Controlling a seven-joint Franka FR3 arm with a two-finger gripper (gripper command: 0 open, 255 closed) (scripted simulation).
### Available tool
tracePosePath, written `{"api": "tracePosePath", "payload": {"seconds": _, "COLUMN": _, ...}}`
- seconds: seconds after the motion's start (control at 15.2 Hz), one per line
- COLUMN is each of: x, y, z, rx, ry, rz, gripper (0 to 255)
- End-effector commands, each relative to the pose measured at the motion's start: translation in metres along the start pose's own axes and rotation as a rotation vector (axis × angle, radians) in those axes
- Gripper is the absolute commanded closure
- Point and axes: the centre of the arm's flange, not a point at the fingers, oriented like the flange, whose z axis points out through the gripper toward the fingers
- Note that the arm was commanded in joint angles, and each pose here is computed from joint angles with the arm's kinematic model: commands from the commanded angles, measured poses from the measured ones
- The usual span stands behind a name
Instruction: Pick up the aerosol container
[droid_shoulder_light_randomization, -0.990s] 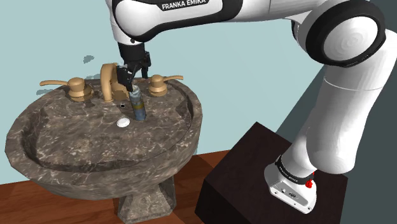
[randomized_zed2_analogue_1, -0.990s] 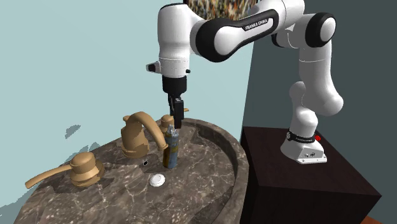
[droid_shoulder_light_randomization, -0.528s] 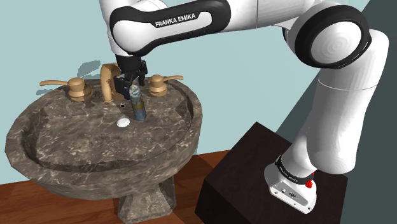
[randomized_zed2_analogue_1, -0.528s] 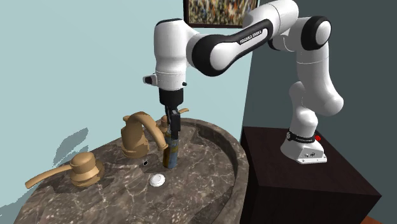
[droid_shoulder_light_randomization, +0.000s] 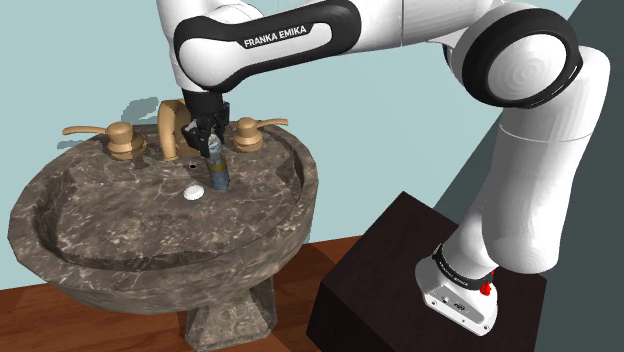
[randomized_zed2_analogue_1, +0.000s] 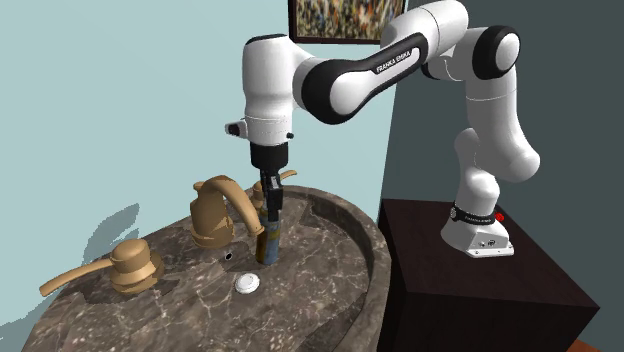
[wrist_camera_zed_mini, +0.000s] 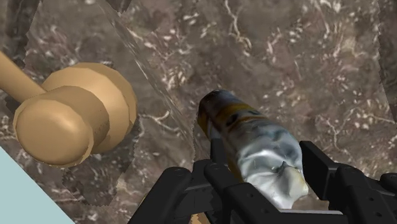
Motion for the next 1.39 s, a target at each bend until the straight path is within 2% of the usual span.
{"api": "tracePosePath", "payload": {"seconds": 0.0, "x": 0.000, "y": 0.000, "z": 0.001, "rx": 0.000, "ry": -0.001, "rz": 0.000, "gripper": 255}}
{"api": "tracePosePath", "payload": {"seconds": 0.26, "x": 0.000, "y": 0.000, "z": 0.001, "rx": 0.000, "ry": -0.001, "rz": 0.000, "gripper": 255}}
{"api": "tracePosePath", "payload": {"seconds": 1.32, "x": 0.004, "y": 0.000, "z": -0.079, "rx": 0.000, "ry": -0.001, "rz": 0.000, "gripper": 255}}
